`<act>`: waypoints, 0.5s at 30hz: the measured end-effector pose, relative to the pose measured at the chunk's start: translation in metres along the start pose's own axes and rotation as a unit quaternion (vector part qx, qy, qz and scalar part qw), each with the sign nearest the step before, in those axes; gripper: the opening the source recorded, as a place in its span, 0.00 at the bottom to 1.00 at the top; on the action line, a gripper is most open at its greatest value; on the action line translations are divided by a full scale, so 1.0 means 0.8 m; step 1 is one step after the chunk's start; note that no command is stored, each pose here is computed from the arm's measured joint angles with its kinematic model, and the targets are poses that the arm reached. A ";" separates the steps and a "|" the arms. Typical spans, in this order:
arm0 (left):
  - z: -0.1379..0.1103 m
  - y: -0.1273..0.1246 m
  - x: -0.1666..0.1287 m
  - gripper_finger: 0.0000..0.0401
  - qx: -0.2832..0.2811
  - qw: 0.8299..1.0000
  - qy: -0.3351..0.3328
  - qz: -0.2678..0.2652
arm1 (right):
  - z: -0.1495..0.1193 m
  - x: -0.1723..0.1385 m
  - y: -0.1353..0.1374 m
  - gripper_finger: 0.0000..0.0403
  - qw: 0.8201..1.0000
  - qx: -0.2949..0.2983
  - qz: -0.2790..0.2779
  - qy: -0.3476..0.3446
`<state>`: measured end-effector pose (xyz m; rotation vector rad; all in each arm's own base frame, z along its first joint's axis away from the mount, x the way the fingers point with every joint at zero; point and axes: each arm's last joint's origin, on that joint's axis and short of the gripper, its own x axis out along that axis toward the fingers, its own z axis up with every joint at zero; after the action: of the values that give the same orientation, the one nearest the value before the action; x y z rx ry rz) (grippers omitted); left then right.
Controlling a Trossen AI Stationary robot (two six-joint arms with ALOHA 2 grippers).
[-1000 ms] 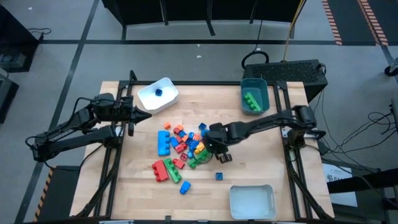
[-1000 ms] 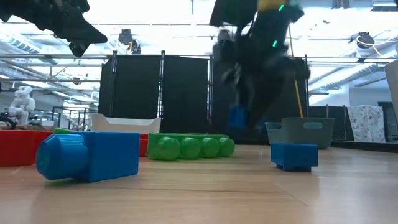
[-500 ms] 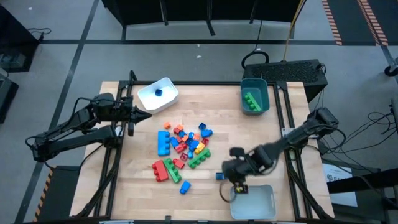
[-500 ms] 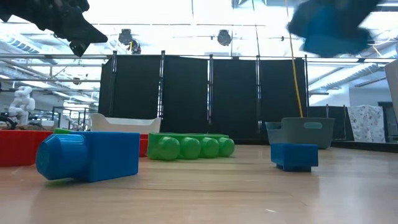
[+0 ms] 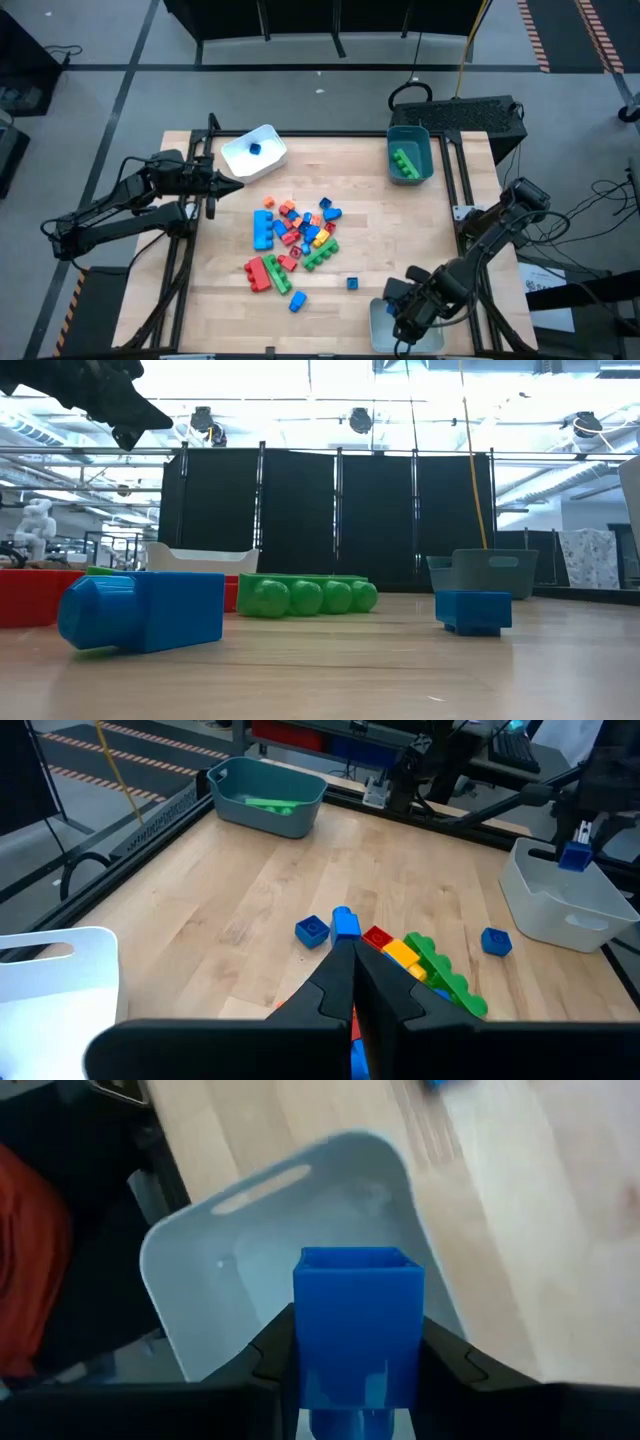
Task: Sort blocks by size
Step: Put the 1 stud blue game piece into the gray bin, then put the small 4 stud blue game piece into the white bin
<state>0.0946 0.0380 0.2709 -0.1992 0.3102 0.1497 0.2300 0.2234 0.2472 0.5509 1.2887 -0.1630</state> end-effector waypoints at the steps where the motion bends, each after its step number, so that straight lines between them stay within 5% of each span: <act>1: 0.000 0.000 0.000 0.03 0.000 1.000 0.000 0.000 | -0.001 0.000 0.000 0.37 1.000 0.009 -0.001 0.004; 7: 0.000 0.000 0.000 0.03 0.000 1.000 0.000 0.000 | -0.006 0.000 0.002 0.70 0.998 0.039 0.014 0.050; 10: 0.000 0.000 0.000 0.03 0.000 1.000 -0.001 0.000 | -0.004 0.000 0.002 0.74 0.999 0.020 0.013 0.039; 15: 0.000 0.000 0.000 0.03 0.000 1.000 -0.001 0.000 | 0.029 0.001 -0.011 0.70 0.992 -0.103 -0.032 -0.060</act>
<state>0.0947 0.0380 0.2712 -0.1982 0.3074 0.1504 0.2465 0.2054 0.2477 0.3190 1.1907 -0.1139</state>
